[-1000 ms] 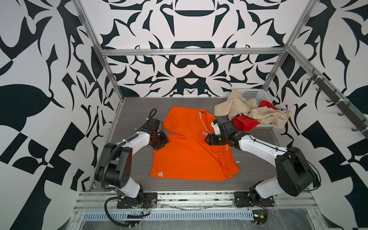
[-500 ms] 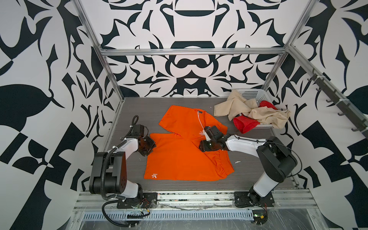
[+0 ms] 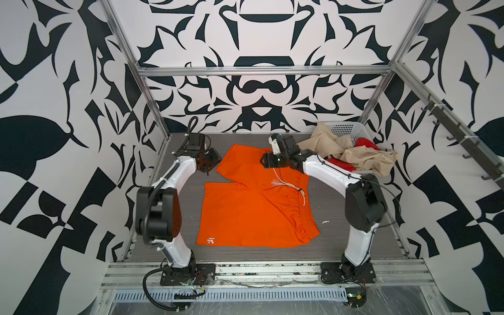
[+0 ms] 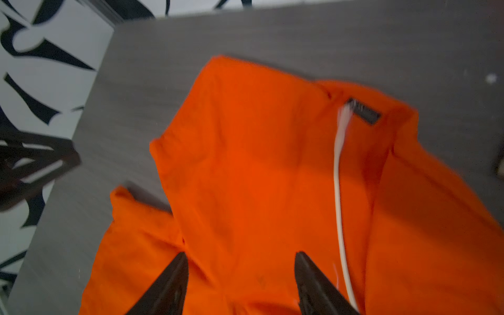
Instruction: Fold and stack the shorts
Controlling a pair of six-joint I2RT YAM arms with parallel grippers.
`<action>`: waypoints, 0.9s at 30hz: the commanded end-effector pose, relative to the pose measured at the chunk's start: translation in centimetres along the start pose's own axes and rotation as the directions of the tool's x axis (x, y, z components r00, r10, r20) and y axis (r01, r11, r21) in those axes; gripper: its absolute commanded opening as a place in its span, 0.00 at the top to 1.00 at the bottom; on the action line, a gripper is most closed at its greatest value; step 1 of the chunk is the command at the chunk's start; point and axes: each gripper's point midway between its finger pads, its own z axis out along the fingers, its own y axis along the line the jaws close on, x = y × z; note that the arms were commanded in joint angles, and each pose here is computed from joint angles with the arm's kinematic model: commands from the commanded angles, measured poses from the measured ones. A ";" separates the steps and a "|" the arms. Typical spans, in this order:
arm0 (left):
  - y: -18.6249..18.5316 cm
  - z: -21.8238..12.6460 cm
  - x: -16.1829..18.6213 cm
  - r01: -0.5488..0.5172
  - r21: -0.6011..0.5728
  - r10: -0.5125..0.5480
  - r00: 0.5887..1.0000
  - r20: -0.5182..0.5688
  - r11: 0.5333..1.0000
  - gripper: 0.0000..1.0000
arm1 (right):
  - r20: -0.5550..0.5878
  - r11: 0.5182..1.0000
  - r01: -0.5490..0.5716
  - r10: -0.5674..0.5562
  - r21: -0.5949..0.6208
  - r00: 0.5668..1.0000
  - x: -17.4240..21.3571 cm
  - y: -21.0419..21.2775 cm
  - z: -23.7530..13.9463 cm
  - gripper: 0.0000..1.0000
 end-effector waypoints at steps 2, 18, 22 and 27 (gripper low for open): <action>0.6 5.2 0.0 -0.017 -0.032 0.014 0.997 -0.077 0.999 0.61 | -0.028 0.997 0.074 -0.075 -0.030 0.997 -2.0 1.0 3.3 0.34; 12.9 5.7 6.6 0.084 -0.308 -0.145 0.973 -0.179 0.948 0.80 | -0.115 0.996 0.030 -0.040 -0.082 0.993 -1.4 -1.1 12.4 0.34; 14.5 3.5 7.3 0.112 -0.319 -0.170 0.972 -0.161 0.941 0.79 | -0.125 0.995 0.016 -0.029 -0.103 0.992 -1.0 -0.8 12.7 0.34; 10.0 1.3 4.6 0.086 -0.189 -0.104 0.991 -0.088 0.978 0.63 | -0.060 0.991 0.057 -0.064 -0.121 0.996 -3.6 1.1 8.6 0.33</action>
